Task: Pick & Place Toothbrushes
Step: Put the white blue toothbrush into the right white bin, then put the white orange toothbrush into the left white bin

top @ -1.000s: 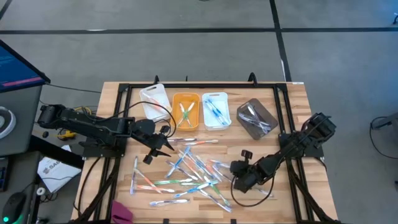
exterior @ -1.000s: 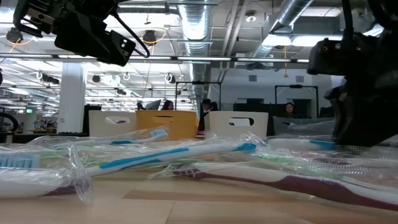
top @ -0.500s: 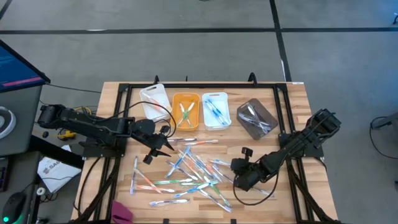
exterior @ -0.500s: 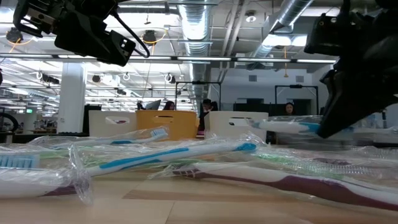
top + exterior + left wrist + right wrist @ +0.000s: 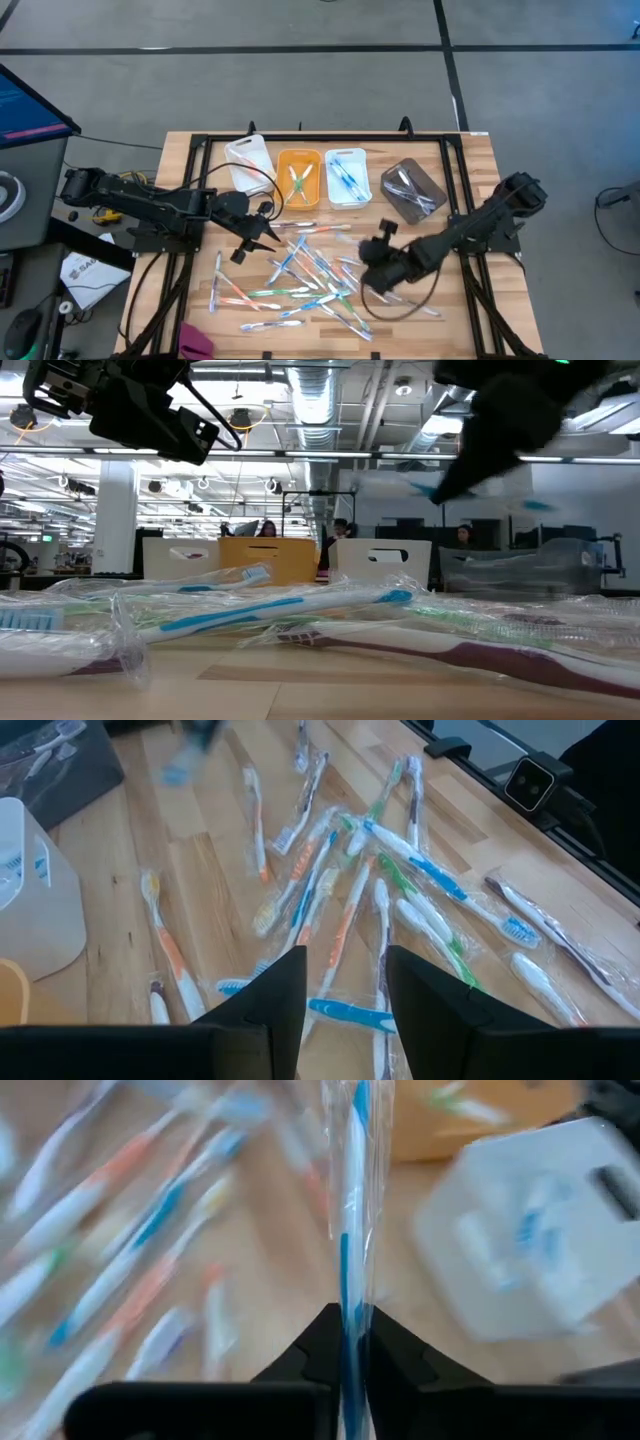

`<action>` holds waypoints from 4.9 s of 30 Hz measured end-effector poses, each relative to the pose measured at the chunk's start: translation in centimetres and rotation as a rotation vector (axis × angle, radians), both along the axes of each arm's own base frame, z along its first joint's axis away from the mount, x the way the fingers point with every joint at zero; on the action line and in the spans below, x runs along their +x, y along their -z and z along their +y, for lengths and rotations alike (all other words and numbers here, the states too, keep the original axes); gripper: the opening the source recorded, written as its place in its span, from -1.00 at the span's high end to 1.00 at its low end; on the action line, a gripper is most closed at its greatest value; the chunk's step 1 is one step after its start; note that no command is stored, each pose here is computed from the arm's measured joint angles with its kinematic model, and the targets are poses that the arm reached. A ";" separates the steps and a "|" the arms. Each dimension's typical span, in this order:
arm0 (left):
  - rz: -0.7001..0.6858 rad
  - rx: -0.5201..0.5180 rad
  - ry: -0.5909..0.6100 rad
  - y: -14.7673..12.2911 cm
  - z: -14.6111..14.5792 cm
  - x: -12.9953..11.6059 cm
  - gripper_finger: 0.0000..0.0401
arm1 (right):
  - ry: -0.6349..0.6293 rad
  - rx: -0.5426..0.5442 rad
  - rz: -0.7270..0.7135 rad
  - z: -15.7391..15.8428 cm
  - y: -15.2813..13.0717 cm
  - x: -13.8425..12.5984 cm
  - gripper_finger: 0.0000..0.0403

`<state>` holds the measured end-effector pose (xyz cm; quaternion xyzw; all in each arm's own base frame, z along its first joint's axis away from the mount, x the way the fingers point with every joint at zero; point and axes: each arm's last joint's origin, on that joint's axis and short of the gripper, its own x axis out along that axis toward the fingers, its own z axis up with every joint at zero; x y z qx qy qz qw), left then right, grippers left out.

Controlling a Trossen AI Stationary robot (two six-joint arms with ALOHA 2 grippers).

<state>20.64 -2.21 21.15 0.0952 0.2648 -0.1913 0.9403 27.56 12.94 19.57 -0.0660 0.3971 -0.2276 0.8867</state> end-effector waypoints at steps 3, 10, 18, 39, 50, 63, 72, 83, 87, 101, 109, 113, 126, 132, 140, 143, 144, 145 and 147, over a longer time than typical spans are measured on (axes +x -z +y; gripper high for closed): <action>-0.002 0.000 0.000 0.0 0.0 0.0 0.35 | 0.073 -0.012 -0.029 -2.3 -2.0 0.5 0.94; -0.003 0.000 0.000 0.0 0.0 0.0 0.35 | 0.174 -0.006 -0.120 -8.5 -6.4 0.3 0.86; -0.016 0.036 0.024 0.0 0.0 0.0 0.35 | 0.179 0.059 -0.222 -13.9 -7.9 1.8 0.95; -0.044 0.045 0.031 2.7 0.1 -0.8 0.35 | 0.344 0.264 -0.105 -21.7 -0.6 5.1 0.78; -0.079 0.044 0.030 2.8 0.1 -0.8 0.35 | 0.466 0.331 -0.022 -23.5 1.9 4.6 0.92; -0.087 0.043 0.030 2.7 0.1 -0.8 0.35 | 0.472 0.338 -0.027 -23.3 1.8 4.6 0.29; -0.087 0.043 0.030 2.7 0.1 -0.8 0.35 | 0.458 0.333 -0.025 -23.2 1.5 4.6 -0.15; -0.087 0.043 0.030 2.7 0.1 -0.8 0.35 | 0.408 0.304 -0.058 -22.7 -1.2 3.6 -0.22; -0.086 0.043 0.029 2.7 0.1 -0.8 0.35 | 0.336 0.272 -0.088 -21.6 -3.0 3.2 -0.22; -0.083 0.037 0.026 2.7 0.1 -0.8 0.35 | -0.125 0.211 -0.079 -10.6 -8.4 -0.1 -0.21; -0.081 0.031 0.022 2.7 0.1 -0.8 0.35 | -0.313 0.197 0.130 -4.4 -5.3 -0.6 -0.21; -0.082 0.031 0.022 2.7 0.1 -0.8 0.35 | -0.346 0.197 0.231 -1.6 -2.8 -0.4 -0.21; -0.097 0.030 0.022 2.6 0.1 -0.7 0.35 | -0.230 0.201 0.438 1.0 3.0 -0.3 -0.21; -0.099 0.030 0.022 2.5 0.1 -0.7 0.35 | -0.223 0.220 0.463 1.0 4.6 0.4 -0.21; -0.100 0.030 0.022 2.5 0.1 -0.7 0.35 | -0.187 0.236 0.594 -0.1 7.4 1.3 -0.20; -0.100 0.030 0.022 2.5 0.1 -0.7 0.35 | -0.182 0.293 0.611 -0.5 7.5 1.5 -0.13; -0.100 0.030 0.022 2.5 0.1 -0.7 0.35 | -0.181 0.305 0.612 -0.6 7.6 1.6 -0.08; -0.100 0.030 0.022 2.5 0.1 -0.7 0.35 | -0.180 0.314 0.609 -0.6 7.5 1.6 -0.03; -0.100 0.030 0.022 2.5 0.1 -0.7 0.35 | -0.180 0.325 0.602 -0.8 7.4 1.6 0.12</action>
